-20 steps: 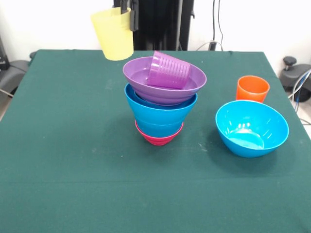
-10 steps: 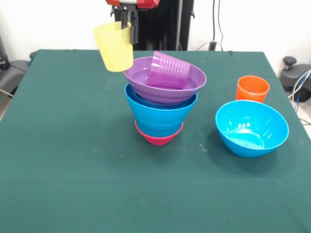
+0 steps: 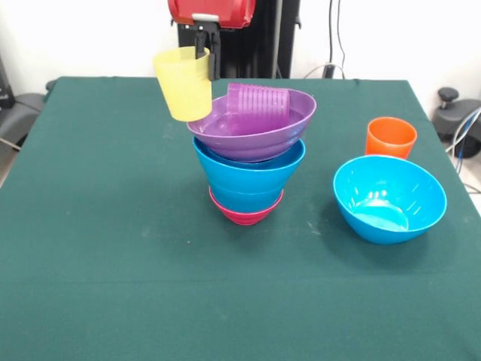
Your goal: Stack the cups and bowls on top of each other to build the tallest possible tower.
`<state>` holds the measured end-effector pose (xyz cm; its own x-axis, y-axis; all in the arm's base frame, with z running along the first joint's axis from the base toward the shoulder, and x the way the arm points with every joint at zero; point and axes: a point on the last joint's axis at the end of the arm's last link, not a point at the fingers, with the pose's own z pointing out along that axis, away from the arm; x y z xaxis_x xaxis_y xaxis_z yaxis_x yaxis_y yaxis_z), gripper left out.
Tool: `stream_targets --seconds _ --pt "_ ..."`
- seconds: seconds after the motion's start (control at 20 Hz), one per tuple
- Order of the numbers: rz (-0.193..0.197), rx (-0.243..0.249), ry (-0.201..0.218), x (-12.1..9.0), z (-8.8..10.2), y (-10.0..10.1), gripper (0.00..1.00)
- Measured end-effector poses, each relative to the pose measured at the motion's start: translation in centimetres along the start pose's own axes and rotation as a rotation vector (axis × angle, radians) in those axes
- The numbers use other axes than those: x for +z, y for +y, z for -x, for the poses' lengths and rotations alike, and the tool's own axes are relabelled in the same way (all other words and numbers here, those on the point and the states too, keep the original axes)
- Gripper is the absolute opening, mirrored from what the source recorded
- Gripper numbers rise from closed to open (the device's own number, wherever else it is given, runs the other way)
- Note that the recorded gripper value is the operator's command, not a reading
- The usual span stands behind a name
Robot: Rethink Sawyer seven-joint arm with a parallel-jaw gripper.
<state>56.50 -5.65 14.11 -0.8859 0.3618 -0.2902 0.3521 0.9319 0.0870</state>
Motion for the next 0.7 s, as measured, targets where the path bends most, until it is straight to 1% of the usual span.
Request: stream_targets --seconds 0.3,0.7 --pt "-0.002 0.000 0.000 -0.1 0.0 -0.1 0.00" --pt "-0.013 0.000 -0.026 -1.9 0.1 -0.4 0.00"
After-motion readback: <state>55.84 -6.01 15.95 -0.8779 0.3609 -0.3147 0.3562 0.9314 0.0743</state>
